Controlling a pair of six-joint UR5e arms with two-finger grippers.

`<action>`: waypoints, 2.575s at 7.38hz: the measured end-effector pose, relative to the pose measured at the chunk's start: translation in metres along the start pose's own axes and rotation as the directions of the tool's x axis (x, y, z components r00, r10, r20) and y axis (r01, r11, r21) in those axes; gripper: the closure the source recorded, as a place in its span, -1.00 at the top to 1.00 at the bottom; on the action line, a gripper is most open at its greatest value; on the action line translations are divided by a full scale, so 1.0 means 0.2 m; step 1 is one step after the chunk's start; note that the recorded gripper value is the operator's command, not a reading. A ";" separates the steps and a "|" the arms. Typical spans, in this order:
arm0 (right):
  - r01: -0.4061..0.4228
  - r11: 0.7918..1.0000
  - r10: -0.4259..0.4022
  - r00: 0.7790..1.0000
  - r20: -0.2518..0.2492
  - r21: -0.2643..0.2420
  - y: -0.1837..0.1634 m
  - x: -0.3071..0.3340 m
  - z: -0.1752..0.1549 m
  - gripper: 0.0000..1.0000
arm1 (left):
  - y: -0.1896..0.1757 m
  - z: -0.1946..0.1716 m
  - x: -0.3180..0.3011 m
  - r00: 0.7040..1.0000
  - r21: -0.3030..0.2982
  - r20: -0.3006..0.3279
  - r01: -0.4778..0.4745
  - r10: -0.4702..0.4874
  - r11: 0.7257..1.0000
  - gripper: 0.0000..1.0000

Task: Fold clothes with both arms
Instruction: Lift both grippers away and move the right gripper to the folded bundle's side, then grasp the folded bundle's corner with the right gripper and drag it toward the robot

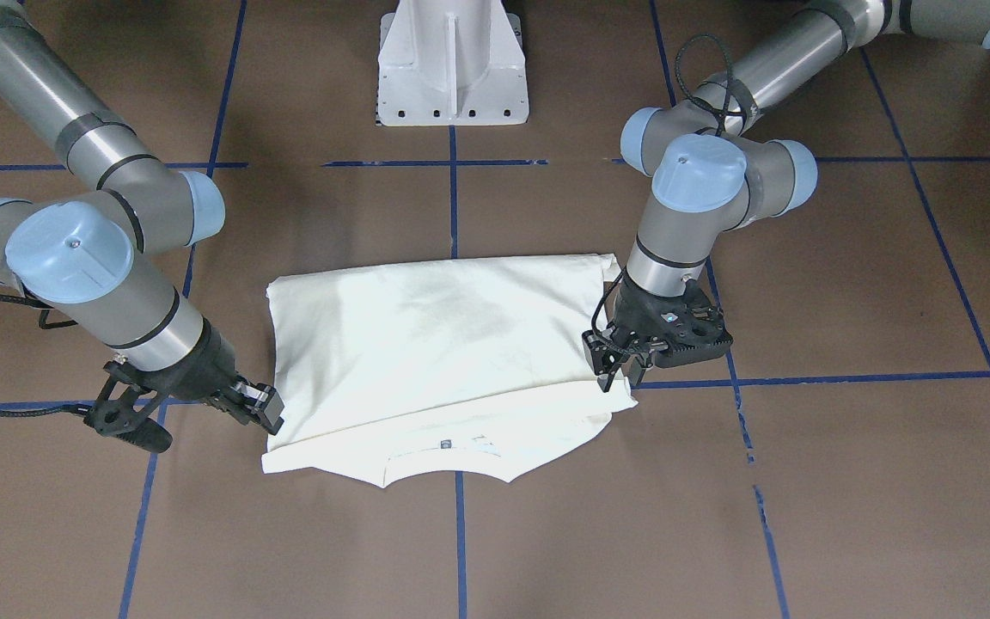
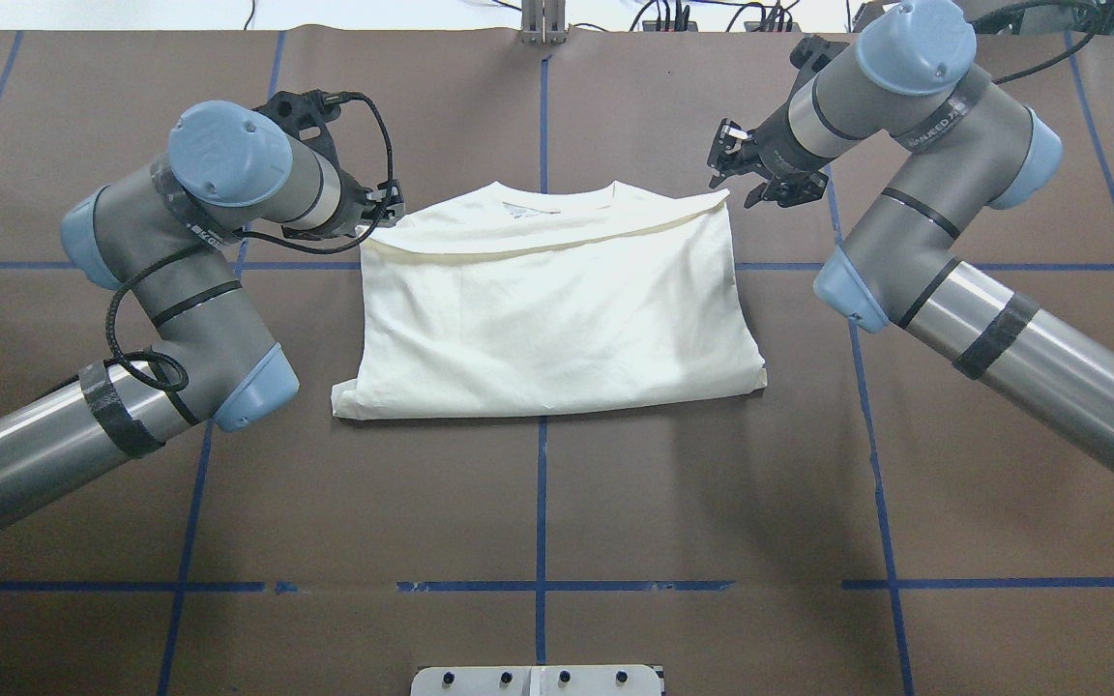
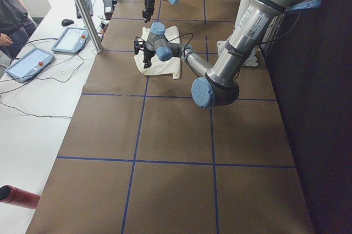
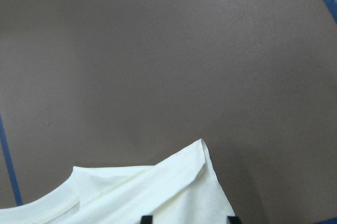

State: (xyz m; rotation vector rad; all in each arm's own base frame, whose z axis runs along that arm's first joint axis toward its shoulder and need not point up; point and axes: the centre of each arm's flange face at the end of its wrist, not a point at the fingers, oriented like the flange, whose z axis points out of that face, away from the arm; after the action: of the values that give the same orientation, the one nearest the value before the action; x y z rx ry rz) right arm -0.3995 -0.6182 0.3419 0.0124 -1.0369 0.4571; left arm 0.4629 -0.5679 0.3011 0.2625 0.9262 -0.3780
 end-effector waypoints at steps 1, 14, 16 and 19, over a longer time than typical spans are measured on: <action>0.019 1.000 -0.019 1.000 0.020 -0.010 0.09 0.05 -0.03 1.00 | 0.00 -0.01 0.00 1.000 0.000 -0.004 -0.001 0.001 1.000 1.00; 0.167 0.985 -0.168 0.986 -0.020 -0.048 0.95 0.50 0.03 -1.00 | 0.05 -0.17 -0.01 0.998 0.003 -0.058 0.000 0.000 1.000 1.00; 0.211 0.969 -0.215 0.976 -0.017 -0.131 1.23 0.67 -0.08 -1.00 | 0.06 -0.21 0.02 0.997 0.004 -0.075 -0.003 0.003 1.000 1.00; 0.276 0.917 -0.297 0.954 -0.034 -0.289 1.67 0.99 -0.35 0.54 | 0.10 -0.25 0.06 0.995 -0.001 -0.097 -0.003 0.003 1.000 1.00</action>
State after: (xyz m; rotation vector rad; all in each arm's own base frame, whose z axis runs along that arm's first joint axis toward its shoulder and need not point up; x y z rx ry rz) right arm -0.3819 -0.2285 0.4029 -0.1049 -0.9969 0.0393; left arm 0.4410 -0.5338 0.2642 0.2834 1.0216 -0.3650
